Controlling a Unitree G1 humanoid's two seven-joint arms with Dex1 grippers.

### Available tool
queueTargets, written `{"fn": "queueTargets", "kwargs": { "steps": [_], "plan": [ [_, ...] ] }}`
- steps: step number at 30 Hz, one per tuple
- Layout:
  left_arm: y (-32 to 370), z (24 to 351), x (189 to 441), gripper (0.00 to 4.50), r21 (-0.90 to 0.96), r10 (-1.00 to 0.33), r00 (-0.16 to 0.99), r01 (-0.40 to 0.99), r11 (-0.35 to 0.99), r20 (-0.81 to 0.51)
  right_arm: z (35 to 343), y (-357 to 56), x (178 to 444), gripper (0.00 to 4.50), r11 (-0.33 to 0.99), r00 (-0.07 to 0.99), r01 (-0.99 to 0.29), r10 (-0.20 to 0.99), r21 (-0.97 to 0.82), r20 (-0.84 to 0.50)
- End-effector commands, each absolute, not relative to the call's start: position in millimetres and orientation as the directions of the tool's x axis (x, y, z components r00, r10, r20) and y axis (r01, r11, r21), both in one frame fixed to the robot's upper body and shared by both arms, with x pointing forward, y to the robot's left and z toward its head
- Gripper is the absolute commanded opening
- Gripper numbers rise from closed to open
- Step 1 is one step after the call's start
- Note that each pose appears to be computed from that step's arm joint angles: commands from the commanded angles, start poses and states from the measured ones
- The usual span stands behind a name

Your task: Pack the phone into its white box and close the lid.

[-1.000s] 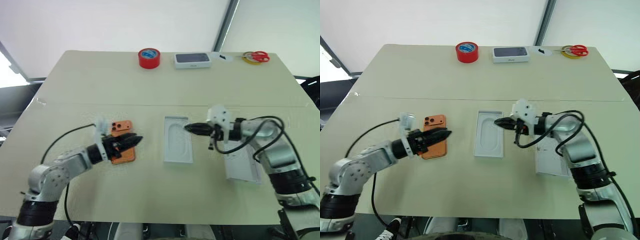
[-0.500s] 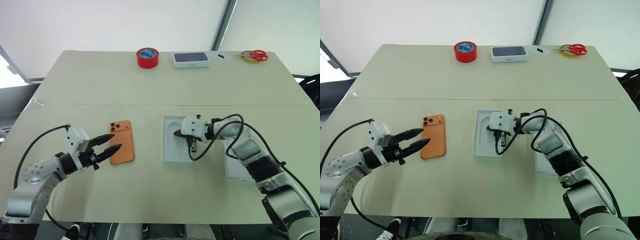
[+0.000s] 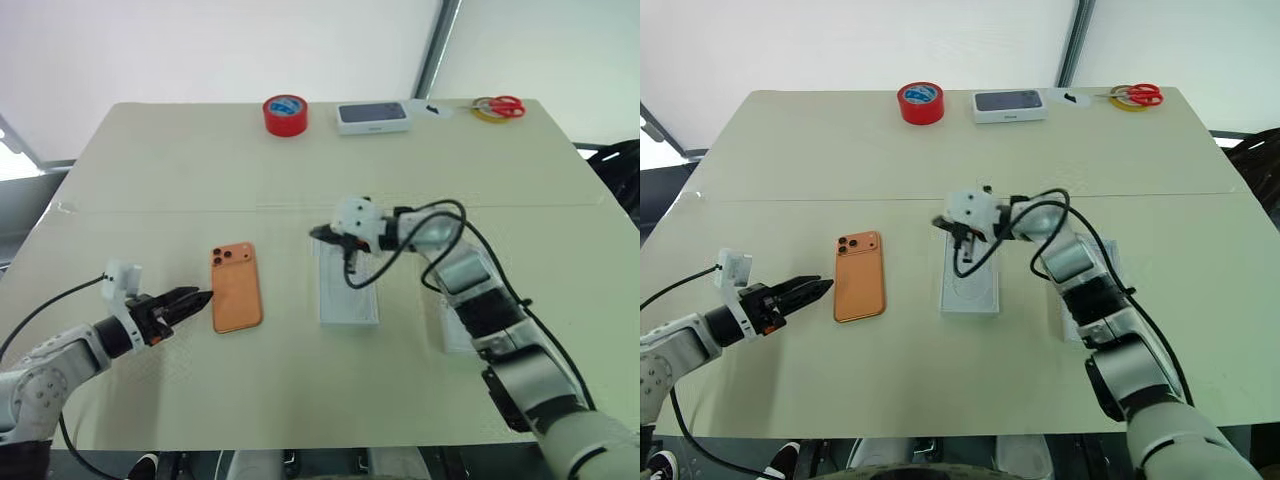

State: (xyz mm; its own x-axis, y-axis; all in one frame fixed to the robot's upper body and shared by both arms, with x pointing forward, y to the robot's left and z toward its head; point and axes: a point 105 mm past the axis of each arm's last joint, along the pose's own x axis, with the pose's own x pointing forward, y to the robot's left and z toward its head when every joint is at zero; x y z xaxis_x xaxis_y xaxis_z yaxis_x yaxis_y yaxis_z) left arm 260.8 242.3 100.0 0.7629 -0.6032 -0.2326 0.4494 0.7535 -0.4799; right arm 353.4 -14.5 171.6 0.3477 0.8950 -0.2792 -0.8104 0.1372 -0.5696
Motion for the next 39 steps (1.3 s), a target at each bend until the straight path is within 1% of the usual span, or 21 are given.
{"fn": "queueTargets", "kwargs": {
  "steps": [1,4,7,9,11,13,14,16,18,20,22,25,30,34,37,39],
  "plan": [
    [254,110,267,4.43,-0.453,-0.546,0.810,0.413,0.790,-0.215,167,9,341,0.00,0.076,0.299,-0.798,0.912,-0.598,-0.283],
    [253,107,266,4.43,-0.484,-0.550,0.801,0.394,0.781,-0.237,153,23,337,0.00,0.005,0.273,-0.789,0.898,-0.614,-0.344],
    [248,103,266,4.43,-0.578,-0.564,0.791,0.351,0.736,-0.238,137,33,331,0.00,-0.081,0.231,-0.792,0.878,-0.605,-0.420],
    [240,99,263,4.43,-0.616,-0.594,0.764,0.345,0.708,-0.254,128,38,330,0.00,-0.104,0.224,-0.804,0.859,-0.586,-0.460],
    [231,94,261,4.43,-0.617,-0.604,0.744,0.339,0.710,-0.286,119,39,331,0.00,-0.124,0.224,-0.813,0.836,-0.569,-0.501],
    [222,97,262,4.43,-0.668,-0.628,0.734,0.335,0.665,-0.258,112,41,334,0.00,-0.130,0.239,-0.814,0.814,-0.566,-0.529],
    [220,99,262,4.43,-0.681,-0.634,0.732,0.334,0.652,-0.249,111,41,335,0.00,-0.132,0.246,-0.810,0.808,-0.571,-0.536],
    [219,92,266,4.43,-0.652,-0.609,0.737,0.311,0.691,-0.293,109,43,337,0.00,-0.138,0.254,-0.805,0.798,-0.577,-0.546],
    [213,82,268,4.43,-0.634,-0.605,0.720,0.301,0.713,-0.339,108,48,335,0.00,-0.145,0.229,-0.824,0.798,-0.547,-0.557],
    [210,77,271,4.43,-0.655,-0.610,0.712,0.282,0.701,-0.346,104,50,335,0.00,-0.164,0.226,-0.820,0.787,-0.548,-0.575],
    [203,74,272,4.43,-0.650,-0.627,0.686,0.293,0.702,-0.369,102,52,335,0.00,-0.168,0.225,-0.820,0.784,-0.547,-0.579],
    [186,70,266,4.43,-0.674,-0.690,0.610,0.322,0.665,-0.390,101,53,332,0.00,-0.175,0.217,-0.820,0.786,-0.544,-0.580],
    [173,61,269,4.43,-0.662,-0.705,0.557,0.330,0.673,-0.439,105,55,330,0.00,-0.170,0.204,-0.828,0.797,-0.535,-0.569],
    [159,71,280,4.43,-0.686,-0.737,0.546,0.355,0.635,-0.399,105,54,331,0.00,-0.162,0.206,-0.834,0.795,-0.527,-0.570],
    [155,77,293,4.43,-0.685,-0.719,0.573,0.340,0.645,-0.393,105,53,332,0.00,-0.163,0.207,-0.833,0.794,-0.528,-0.572],
    [150,85,296,4.43,-0.679,-0.724,0.572,0.355,0.642,-0.385,105,53,332,0.00,-0.165,0.207,-0.832,0.793,-0.529,-0.572]
  ]
}}
